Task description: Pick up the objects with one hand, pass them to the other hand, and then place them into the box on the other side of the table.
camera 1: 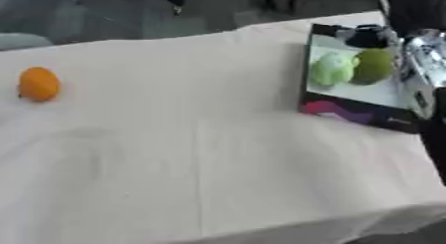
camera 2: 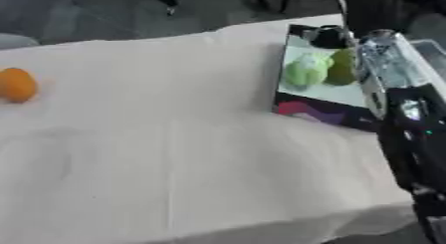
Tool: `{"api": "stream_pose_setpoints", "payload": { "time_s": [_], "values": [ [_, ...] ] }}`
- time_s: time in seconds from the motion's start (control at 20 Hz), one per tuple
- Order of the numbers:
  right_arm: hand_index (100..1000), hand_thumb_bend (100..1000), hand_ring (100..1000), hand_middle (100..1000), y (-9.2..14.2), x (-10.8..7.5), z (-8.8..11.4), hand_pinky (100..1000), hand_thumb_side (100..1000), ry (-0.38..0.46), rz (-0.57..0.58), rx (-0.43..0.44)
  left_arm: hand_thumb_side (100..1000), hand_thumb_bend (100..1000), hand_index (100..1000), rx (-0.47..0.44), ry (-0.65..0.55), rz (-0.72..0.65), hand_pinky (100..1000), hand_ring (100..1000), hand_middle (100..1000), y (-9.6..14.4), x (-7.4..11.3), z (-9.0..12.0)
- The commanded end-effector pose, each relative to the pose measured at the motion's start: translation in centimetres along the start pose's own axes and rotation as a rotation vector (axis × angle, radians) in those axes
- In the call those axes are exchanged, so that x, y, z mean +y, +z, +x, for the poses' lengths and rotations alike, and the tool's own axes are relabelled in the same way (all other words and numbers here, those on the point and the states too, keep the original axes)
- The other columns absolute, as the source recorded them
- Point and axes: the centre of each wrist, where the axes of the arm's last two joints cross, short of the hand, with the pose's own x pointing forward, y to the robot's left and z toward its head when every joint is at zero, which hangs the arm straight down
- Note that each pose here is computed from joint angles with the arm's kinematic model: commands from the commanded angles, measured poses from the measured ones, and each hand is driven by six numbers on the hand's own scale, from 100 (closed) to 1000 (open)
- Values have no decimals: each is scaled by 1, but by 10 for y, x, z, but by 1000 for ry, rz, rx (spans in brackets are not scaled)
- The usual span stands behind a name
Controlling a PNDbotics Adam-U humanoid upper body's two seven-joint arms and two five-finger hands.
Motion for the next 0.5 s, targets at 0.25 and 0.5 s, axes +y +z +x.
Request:
{"api": "stream_pose_setpoints", "payload": {
  "time_s": [0.25, 0.5],
  "values": [
    [899, 584, 760, 1000, -6, -51, 43, 815, 462, -209, -173, -158, 349, 767, 817, 74, -375, 123, 715, 709, 699, -13, 36, -22],
    [896, 585, 751, 1000, -6, -54, 48, 804, 469, -266, -200, -151, 310, 739, 804, 86, -436, 178, 713, 700, 689, -17, 41, -24]
  ]
}}
